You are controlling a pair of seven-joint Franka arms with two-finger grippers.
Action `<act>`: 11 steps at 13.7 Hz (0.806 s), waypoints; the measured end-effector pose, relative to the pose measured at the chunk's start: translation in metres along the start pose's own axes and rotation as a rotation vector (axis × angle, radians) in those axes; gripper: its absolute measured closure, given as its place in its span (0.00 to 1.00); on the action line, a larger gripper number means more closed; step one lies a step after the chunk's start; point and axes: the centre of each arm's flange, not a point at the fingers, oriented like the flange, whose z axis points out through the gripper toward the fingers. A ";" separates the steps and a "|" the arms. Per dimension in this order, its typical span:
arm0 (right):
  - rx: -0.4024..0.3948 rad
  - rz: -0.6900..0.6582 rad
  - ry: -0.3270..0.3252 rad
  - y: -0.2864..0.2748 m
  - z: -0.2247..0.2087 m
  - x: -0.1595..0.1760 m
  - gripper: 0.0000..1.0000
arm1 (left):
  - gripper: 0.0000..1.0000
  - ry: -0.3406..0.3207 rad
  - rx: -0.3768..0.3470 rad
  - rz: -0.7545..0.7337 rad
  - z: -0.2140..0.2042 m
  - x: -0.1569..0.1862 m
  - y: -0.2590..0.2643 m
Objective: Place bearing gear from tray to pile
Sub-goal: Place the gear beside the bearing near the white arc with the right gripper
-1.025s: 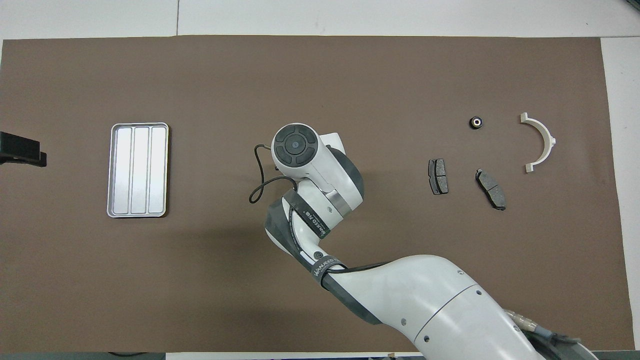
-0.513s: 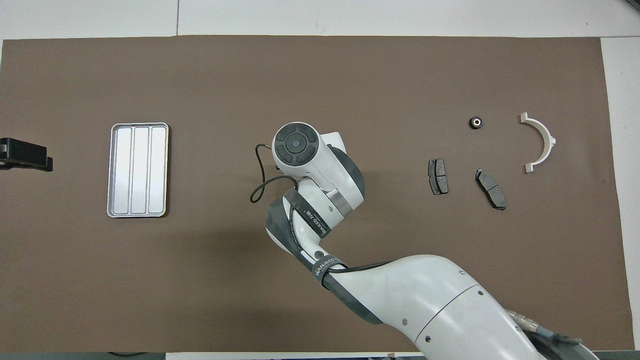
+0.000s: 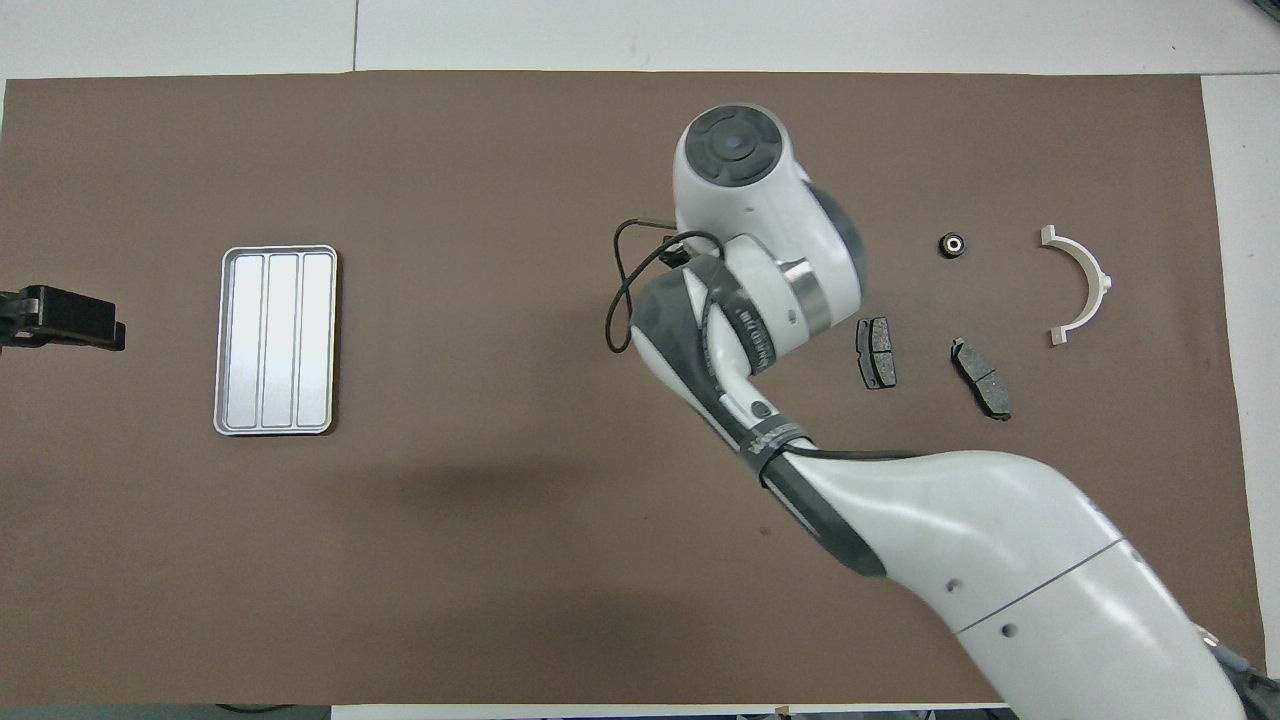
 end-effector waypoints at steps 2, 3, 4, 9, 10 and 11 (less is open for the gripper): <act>0.008 -0.088 0.008 0.056 0.012 0.018 0.76 | 0.00 -0.005 0.000 -0.001 0.002 -0.001 -0.001; 0.014 -0.117 0.025 0.077 0.025 0.024 0.76 | 0.00 -0.013 0.000 -0.001 0.005 -0.002 -0.001; 0.018 -0.134 0.041 0.091 0.041 0.026 0.76 | 0.00 -0.023 0.000 0.000 0.009 -0.004 -0.001; 0.034 -0.155 0.095 0.100 0.100 0.017 0.76 | 0.00 -0.068 0.001 0.005 0.017 -0.017 0.001; 0.036 -0.155 0.103 0.100 0.106 0.016 0.76 | 0.00 -0.071 0.001 0.009 0.016 -0.018 0.003; 0.037 -0.155 0.108 0.100 0.106 0.015 0.76 | 0.00 -0.073 0.002 0.012 0.016 -0.019 0.005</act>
